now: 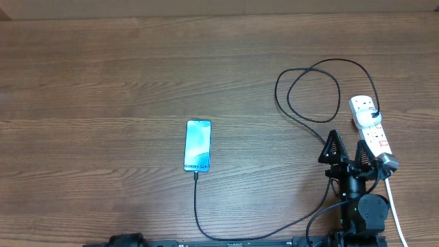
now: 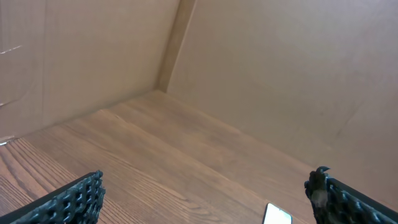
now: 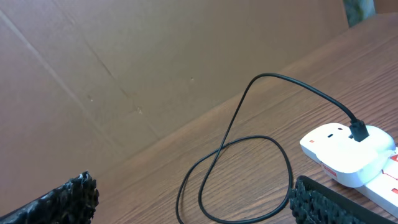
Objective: Plug charger to phone and switch on socket
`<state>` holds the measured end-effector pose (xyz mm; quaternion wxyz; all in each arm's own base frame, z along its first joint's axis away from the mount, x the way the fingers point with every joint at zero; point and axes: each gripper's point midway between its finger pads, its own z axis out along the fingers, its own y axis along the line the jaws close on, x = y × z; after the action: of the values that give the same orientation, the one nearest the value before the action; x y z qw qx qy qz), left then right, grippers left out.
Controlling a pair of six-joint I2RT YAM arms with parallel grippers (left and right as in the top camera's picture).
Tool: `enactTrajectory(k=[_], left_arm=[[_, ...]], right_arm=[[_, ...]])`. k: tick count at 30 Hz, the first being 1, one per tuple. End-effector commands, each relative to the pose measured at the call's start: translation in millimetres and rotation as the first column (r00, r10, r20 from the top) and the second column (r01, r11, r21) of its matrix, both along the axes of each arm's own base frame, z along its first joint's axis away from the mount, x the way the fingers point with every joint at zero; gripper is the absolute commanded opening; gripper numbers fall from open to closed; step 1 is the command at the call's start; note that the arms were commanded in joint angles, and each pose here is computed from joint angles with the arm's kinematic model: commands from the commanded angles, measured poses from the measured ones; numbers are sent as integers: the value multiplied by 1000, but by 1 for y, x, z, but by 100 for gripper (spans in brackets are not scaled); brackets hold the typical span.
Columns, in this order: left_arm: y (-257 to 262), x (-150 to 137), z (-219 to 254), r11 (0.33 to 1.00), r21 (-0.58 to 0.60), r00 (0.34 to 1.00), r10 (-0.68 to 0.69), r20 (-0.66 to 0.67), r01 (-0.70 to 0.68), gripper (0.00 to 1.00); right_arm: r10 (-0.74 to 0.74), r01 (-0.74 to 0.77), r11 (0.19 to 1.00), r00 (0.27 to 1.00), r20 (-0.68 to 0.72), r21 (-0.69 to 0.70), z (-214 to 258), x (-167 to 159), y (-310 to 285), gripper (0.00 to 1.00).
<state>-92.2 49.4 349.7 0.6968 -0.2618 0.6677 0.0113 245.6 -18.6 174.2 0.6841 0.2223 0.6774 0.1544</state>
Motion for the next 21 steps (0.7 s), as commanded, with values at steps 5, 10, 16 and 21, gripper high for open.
enactTrajectory(k=[5,10,16,21], left_arm=[[1,-3,-1,1000,-2,1000,8,15,-8,100],[-1,1,-3,1000,-28,1000,-4,11,4,100],[-1,45,-15,998,-64,997,-28,-70,23,100],[-11,108,-19,992,-73,989,-111,-93,105,100]], right_arm=[[9,-9,1000,1000,1,-3,-2,0,2,100],[9,-9,1000,1000,1,-3,-2,0,2,100],[9,-9,1000,1000,1,-3,-2,0,2,100],[9,-9,1000,1000,1,-3,-2,0,2,100]])
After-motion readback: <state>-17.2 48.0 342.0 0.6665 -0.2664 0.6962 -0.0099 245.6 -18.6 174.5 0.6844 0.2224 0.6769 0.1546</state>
